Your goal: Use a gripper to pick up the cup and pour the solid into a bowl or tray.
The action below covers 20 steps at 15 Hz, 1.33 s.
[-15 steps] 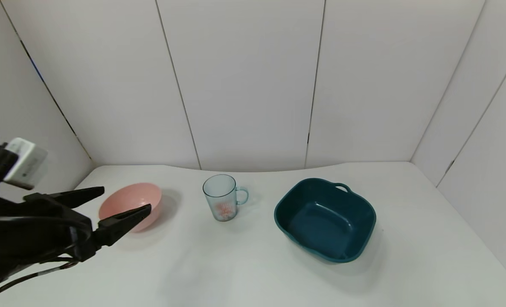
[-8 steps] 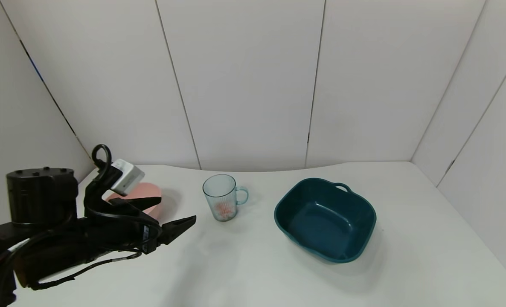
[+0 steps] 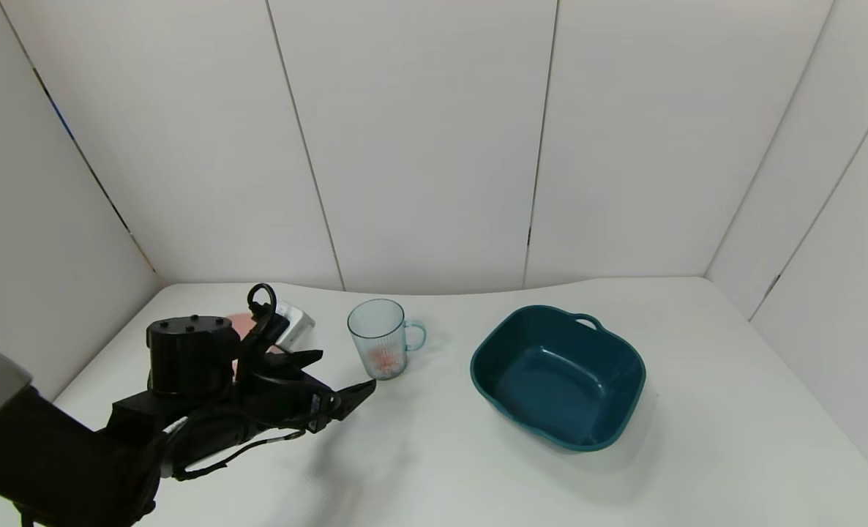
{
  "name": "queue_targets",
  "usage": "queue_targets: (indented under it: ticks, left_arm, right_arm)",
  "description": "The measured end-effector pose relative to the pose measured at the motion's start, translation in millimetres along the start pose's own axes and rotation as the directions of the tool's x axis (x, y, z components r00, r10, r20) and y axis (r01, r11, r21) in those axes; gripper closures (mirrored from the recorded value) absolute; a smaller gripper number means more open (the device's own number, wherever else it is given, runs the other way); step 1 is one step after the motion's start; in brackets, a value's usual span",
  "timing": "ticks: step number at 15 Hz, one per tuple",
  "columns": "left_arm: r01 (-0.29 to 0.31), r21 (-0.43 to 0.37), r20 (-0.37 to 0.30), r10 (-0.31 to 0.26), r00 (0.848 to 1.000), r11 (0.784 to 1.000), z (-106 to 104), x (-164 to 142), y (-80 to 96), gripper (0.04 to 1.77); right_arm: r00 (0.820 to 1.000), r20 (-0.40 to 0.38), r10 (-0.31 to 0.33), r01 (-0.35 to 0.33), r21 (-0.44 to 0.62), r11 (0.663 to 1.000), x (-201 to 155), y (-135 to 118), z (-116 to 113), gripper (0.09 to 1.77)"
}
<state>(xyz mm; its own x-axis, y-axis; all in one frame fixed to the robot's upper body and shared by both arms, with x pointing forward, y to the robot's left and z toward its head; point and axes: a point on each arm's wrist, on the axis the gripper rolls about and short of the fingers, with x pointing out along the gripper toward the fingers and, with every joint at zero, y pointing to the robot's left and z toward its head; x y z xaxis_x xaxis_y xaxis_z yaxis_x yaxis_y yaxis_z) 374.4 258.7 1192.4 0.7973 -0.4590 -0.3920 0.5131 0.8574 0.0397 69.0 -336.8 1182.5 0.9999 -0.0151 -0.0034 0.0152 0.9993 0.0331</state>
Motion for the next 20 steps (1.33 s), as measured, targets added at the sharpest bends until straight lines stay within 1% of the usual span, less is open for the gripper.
queue_targets:
  ticks: [3,7,9,10,12,14,15,20]
  left_arm:
    - [-0.005,0.014,0.052,0.004,0.999,1.000,-13.8,17.5,-0.2,0.09]
    - [-0.017,0.020,0.110,0.015,0.994,1.000,-31.6,33.5,1.5,0.09]
    - [-0.042,0.018,0.130,0.040,0.991,0.999,-39.4,41.0,2.9,0.09]
    - [-0.047,0.011,0.135,0.045,0.990,0.999,-42.7,45.4,3.6,0.09]
    - [-0.054,-0.016,0.123,0.056,0.991,0.998,-48.9,54.4,5.3,0.09]
    - [-0.091,-0.044,0.120,0.096,0.988,0.995,-50.6,63.2,8.3,0.09]
    - [-0.096,-0.058,0.120,0.103,0.987,0.994,-51.0,67.1,9.4,0.09]
    - [-0.096,-0.063,0.137,0.104,0.985,0.993,-49.2,79.8,10.1,0.09]
  right_arm:
    - [1.000,0.000,0.000,0.000,0.000,1.000,0.0,0.0,0.0,0.15]
    - [1.000,0.000,0.000,0.000,0.000,1.000,0.0,0.0,0.0,0.15]
    - [1.000,0.000,0.000,0.000,0.000,1.000,0.0,0.0,0.0,0.15]
    - [1.000,0.000,0.000,0.000,0.000,1.000,0.0,0.0,0.0,0.15]
    - [1.000,-0.001,0.000,0.000,0.000,1.000,0.0,0.0,-0.1,0.15]
    - [1.000,-0.001,0.000,0.000,-0.001,1.000,0.0,0.0,-0.2,0.15]
    - [1.000,-0.003,-0.001,0.001,-0.001,1.000,0.0,0.0,-0.3,0.15]
    - [1.000,-0.004,0.000,0.000,-0.003,1.000,-0.1,0.0,-0.1,0.15]
